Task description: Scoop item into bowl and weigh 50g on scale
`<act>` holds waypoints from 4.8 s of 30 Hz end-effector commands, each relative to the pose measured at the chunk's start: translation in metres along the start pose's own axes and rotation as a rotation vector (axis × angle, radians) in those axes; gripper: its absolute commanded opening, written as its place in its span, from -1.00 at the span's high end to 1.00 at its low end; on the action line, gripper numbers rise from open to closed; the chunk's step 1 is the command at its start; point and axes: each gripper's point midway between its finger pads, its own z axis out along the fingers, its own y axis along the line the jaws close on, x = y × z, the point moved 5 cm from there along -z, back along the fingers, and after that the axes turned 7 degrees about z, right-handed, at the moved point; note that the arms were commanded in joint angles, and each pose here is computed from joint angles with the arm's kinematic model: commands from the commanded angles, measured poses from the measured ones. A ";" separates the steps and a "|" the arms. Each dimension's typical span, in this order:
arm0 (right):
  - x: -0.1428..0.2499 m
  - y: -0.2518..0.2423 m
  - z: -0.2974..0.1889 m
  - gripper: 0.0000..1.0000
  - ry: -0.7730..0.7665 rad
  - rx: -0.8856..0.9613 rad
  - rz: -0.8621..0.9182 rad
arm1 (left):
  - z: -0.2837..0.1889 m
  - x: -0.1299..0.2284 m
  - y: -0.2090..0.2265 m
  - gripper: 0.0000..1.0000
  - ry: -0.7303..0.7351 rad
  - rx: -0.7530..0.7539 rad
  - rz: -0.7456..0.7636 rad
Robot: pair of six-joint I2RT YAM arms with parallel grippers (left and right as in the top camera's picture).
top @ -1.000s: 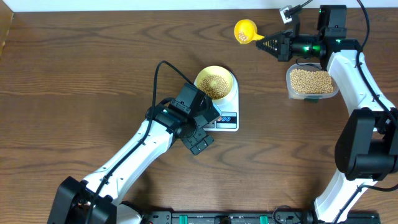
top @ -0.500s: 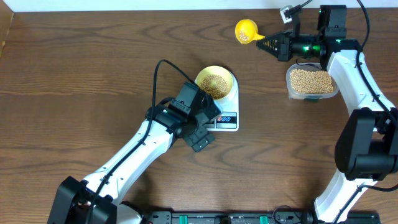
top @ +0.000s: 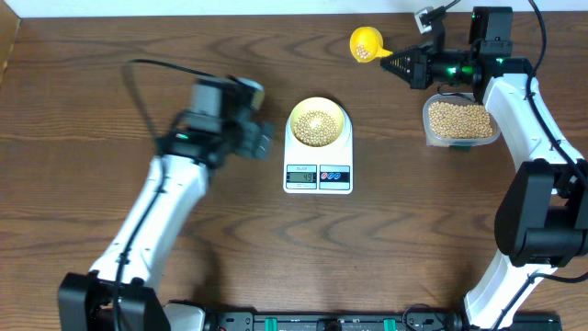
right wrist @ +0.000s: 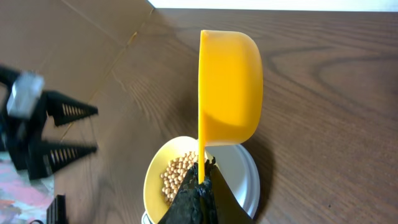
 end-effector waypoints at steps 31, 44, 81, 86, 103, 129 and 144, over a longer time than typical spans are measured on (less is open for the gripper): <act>-0.008 0.004 -0.003 0.98 -0.017 0.005 -0.010 | -0.013 0.003 0.077 -0.96 -0.022 -0.313 -0.199; -0.015 0.000 -0.003 0.98 -0.049 0.042 0.006 | -0.038 -0.012 0.171 -0.96 -0.205 -0.723 -0.309; -0.010 0.056 -0.014 0.98 0.014 -0.427 -0.010 | -0.017 0.007 0.158 -0.95 -0.131 -0.468 -0.318; -0.009 0.055 -0.014 0.98 0.015 -0.425 -0.006 | -0.004 0.007 0.118 -0.96 -0.123 -0.142 -0.307; -0.009 0.053 -0.013 0.98 0.002 -0.409 -0.053 | 0.005 0.057 -0.052 -0.96 0.317 0.313 -0.031; -0.002 0.044 -0.002 0.98 0.025 -0.301 -0.004 | 0.003 0.110 -0.124 -0.96 0.513 0.277 0.678; -0.002 0.034 0.002 0.98 0.018 -0.210 -0.005 | 0.029 0.038 0.046 -0.96 0.096 -0.121 -0.152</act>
